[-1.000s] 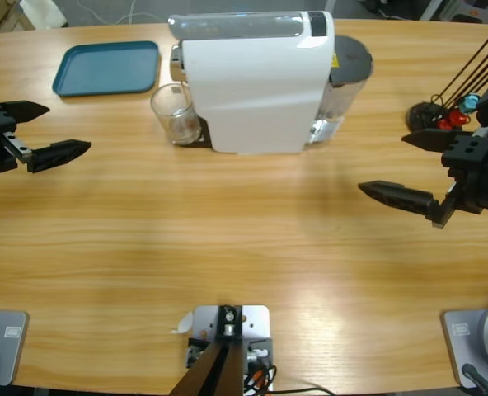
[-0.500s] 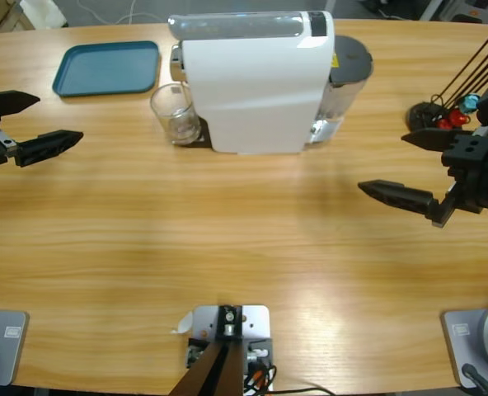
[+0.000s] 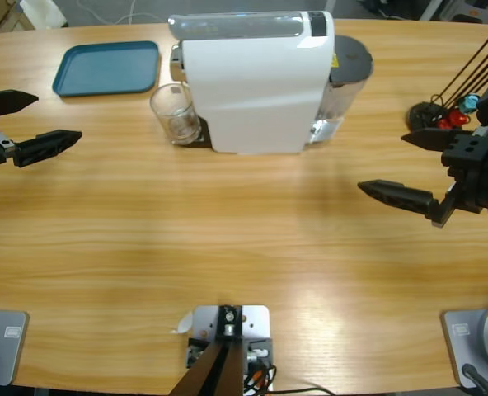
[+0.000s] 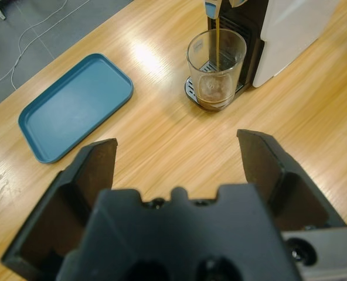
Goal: Pour coffee
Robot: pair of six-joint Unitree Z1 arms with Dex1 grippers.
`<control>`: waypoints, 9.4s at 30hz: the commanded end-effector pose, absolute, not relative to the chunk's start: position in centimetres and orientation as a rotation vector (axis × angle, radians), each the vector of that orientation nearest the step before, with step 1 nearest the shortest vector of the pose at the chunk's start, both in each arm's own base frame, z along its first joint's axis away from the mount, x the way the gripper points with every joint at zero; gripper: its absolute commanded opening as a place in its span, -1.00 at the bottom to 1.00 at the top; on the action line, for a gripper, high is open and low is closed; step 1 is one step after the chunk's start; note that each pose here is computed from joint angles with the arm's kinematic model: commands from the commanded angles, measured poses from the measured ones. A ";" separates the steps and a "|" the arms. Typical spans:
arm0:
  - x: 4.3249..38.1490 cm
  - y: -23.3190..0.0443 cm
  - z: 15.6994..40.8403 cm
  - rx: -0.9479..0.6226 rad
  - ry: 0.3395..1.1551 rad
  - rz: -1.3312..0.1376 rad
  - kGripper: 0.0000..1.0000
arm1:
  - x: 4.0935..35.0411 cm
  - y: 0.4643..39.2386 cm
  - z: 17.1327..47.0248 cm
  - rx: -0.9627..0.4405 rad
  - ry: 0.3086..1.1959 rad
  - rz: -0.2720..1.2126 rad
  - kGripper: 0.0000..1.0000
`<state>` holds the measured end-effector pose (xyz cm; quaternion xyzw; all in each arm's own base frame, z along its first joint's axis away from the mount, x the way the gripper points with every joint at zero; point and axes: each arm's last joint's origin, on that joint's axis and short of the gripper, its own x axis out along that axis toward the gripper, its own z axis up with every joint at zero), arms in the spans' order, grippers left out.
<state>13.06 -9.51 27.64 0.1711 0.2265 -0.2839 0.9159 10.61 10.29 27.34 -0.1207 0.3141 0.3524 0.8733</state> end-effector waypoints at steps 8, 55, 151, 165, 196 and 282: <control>12.3 -9.3 26.7 0.372 0.473 -0.603 0.76 | 10.3 10.1 26.6 -0.252 0.672 0.731 1.00; 12.5 -9.8 26.3 0.379 0.492 -0.622 0.72 | 10.3 10.1 26.5 -0.254 0.673 0.728 1.00; 24.2 -13.4 18.7 0.125 0.598 -0.916 0.46 | 10.5 10.2 26.7 -0.251 0.656 0.705 1.00; 26.3 -14.5 18.3 0.151 0.576 -0.935 0.85 | 10.7 10.3 26.6 -0.255 0.666 0.700 1.00; 29.6 -16.4 16.2 0.098 0.610 -1.012 0.26 | 11.1 10.7 26.3 -0.261 0.686 0.686 1.00; 38.8 -3.1 18.0 0.006 0.762 -0.299 0.97 | 11.4 10.9 26.3 -0.253 0.695 0.662 1.00</control>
